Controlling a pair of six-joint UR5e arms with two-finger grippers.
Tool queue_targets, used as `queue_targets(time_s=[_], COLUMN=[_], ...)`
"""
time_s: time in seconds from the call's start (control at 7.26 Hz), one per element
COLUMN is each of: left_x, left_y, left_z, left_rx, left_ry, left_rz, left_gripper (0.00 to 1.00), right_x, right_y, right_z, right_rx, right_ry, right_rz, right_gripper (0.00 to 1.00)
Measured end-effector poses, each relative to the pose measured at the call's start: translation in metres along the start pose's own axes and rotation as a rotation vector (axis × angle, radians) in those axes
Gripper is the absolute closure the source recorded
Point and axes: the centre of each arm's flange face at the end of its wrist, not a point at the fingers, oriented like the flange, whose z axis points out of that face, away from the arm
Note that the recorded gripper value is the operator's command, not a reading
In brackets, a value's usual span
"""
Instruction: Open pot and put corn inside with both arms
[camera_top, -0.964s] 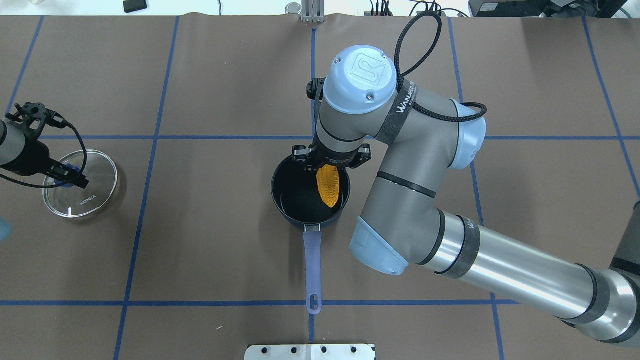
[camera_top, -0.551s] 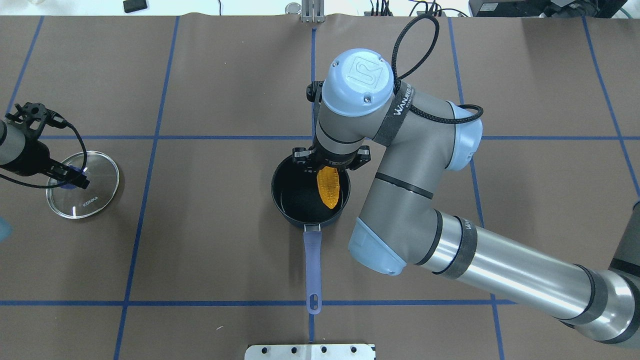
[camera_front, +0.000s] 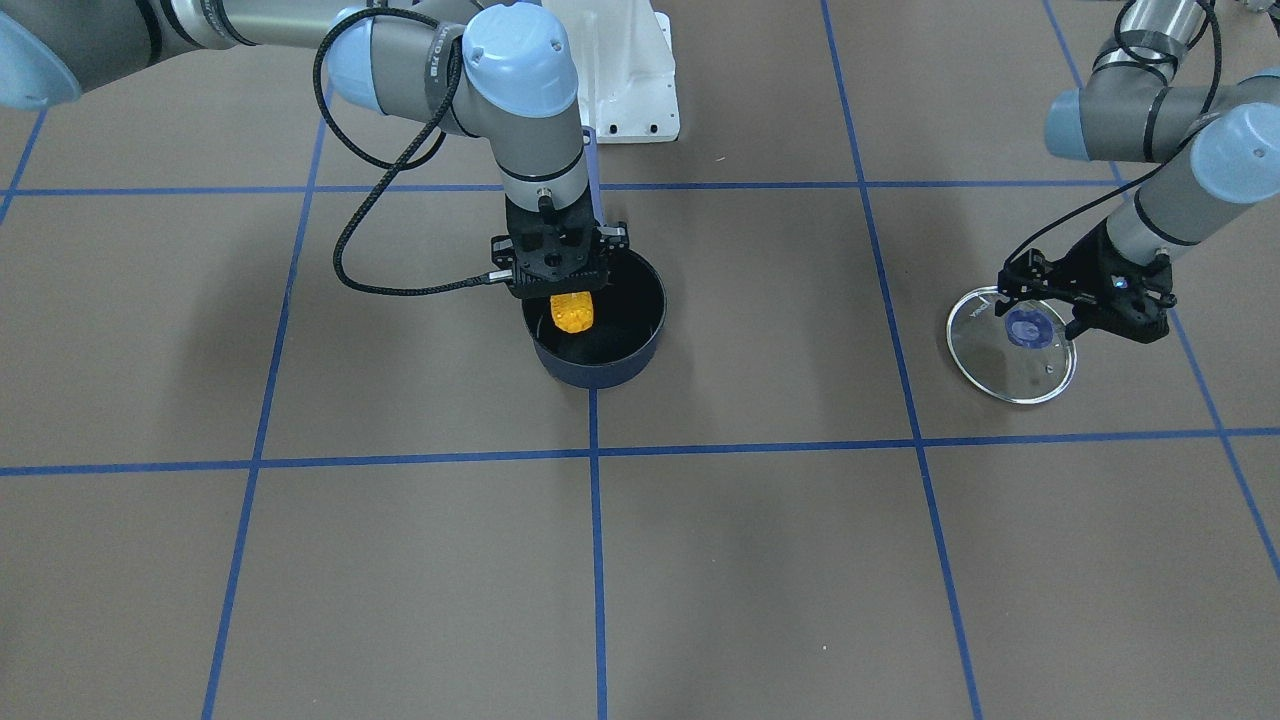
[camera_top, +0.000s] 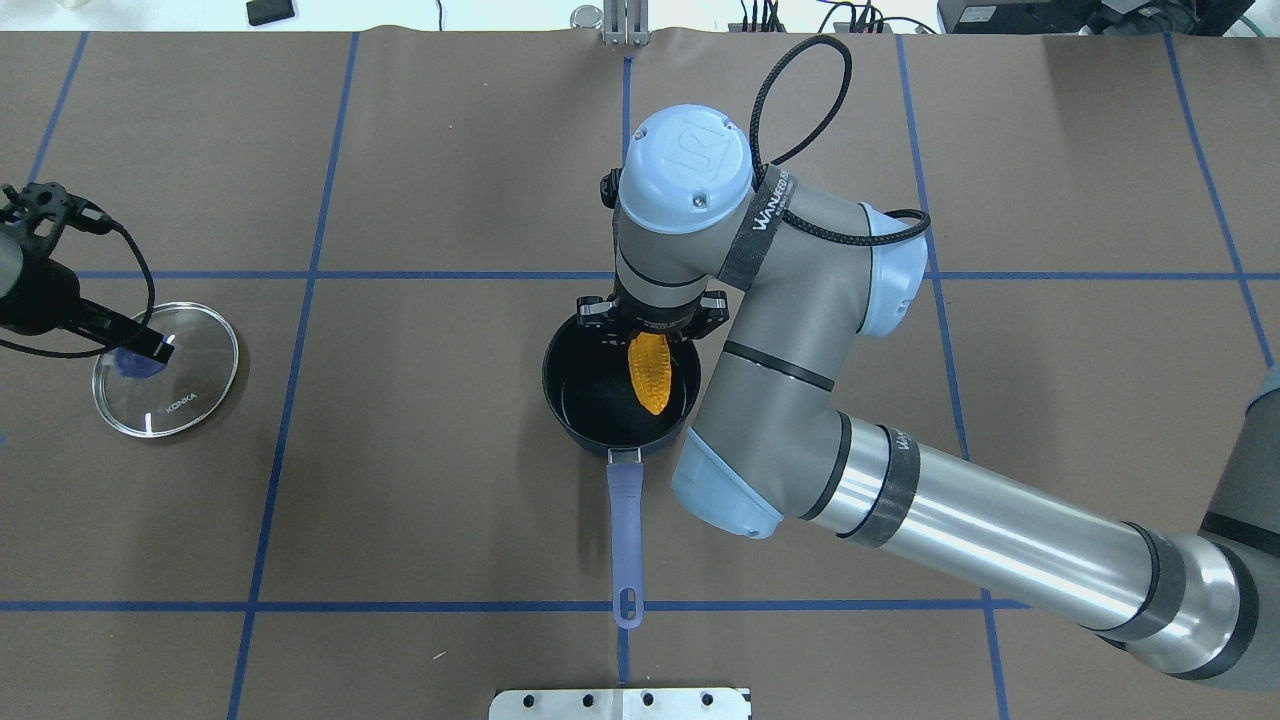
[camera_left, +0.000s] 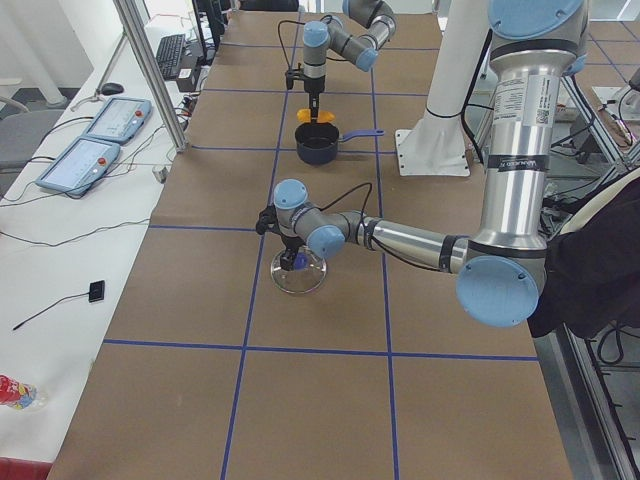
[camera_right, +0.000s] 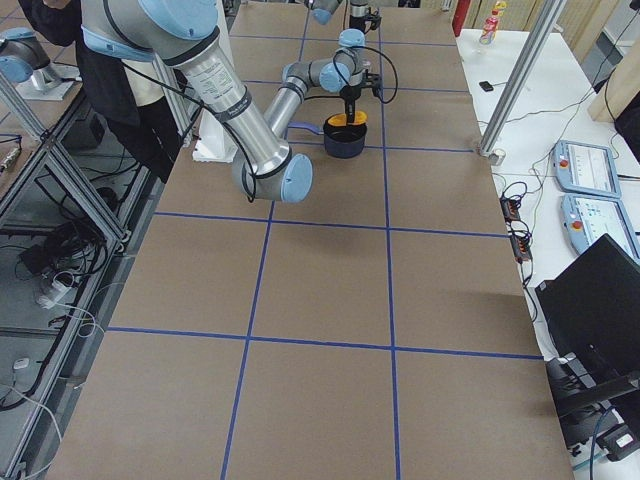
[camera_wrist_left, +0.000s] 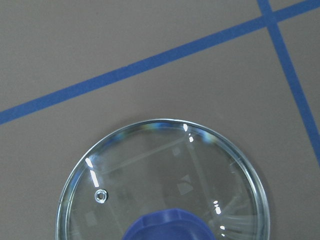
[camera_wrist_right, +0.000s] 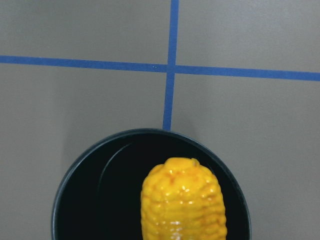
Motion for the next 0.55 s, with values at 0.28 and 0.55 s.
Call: queue_targets(time_s=[0.28,0.55], left_x=[-0.005,-0.002], left_y=[-0.003,-0.005], left_z=[-0.018,-0.027], left_rx=[0.012,0.018], left_ry=[0.036,0.052], left_rz=[-0.016,-0.018], left_gripper=[0.02,0.02], right_x=[-0.006,-0.011], right_y=[-0.006,-0.001], right_z=[0.018,0.035], right_rx=[0.007,0.014], right_ry=[0.008,0.017], right_rz=[-0.006,-0.014], right_gripper=[0.80,0.76])
